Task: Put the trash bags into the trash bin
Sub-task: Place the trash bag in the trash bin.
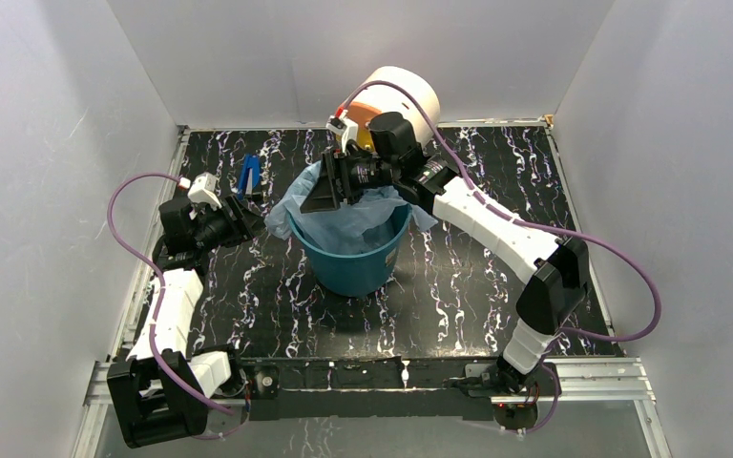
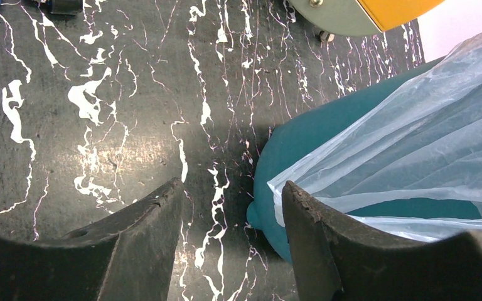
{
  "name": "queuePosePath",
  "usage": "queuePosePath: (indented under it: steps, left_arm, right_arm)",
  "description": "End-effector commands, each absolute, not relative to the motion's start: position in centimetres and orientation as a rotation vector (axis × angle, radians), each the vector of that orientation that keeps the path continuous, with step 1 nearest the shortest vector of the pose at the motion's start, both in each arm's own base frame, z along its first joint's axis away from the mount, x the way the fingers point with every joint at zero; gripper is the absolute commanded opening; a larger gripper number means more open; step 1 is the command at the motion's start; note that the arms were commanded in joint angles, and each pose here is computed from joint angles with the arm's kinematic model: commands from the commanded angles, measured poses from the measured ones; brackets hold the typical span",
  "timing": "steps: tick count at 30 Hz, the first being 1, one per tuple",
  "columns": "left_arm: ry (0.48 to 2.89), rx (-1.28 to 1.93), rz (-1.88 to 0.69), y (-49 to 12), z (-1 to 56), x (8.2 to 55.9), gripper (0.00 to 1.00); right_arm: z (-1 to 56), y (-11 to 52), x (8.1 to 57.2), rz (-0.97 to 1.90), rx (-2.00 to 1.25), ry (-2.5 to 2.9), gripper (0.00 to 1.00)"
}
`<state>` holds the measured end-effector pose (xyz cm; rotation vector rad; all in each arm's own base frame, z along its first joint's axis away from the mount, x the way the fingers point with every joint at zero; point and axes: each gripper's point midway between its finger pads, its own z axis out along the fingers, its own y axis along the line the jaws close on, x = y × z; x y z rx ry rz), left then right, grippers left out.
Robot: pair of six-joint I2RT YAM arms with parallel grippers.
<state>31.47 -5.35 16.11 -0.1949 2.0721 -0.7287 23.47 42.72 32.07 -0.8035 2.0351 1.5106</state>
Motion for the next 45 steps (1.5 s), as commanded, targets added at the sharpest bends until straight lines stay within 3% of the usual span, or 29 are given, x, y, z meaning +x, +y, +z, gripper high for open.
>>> queuePosePath:
  steps: [1, 9, 25, 30, 34, 45]
  left_arm:
    - [2.044, -0.171, -0.706, -5.1, 17.1, 31.6, 0.57]
    - [2.051, -0.178, -0.709, -5.1, 16.8, 31.5, 0.57]
    - [2.056, -0.184, -0.702, -5.0, 16.6, 31.7, 0.57]
    - [2.059, -0.188, -0.701, -5.0, 16.5, 31.7, 0.57]
    - [2.061, -0.187, -0.702, -5.0, 16.5, 31.7, 0.57]
    - [2.057, -0.190, -0.700, -4.9, 16.5, 31.7, 0.57]
  right_arm:
    - [37.0, 42.6, 21.7, 1.622, -0.900, 1.849, 0.67]
    - [38.7, 42.1, 19.4, 1.617, -1.037, 1.700, 0.57]
    - [35.0, 41.2, 16.1, 1.434, -1.283, 1.757, 0.59]
    - [36.3, 41.4, 13.9, 1.416, -1.359, 1.640, 0.59]
    - [37.2, 41.3, 11.4, 1.519, -1.425, 1.515, 0.67]
    - [32.3, 41.5, 17.1, 1.143, -1.280, 1.908, 0.78]
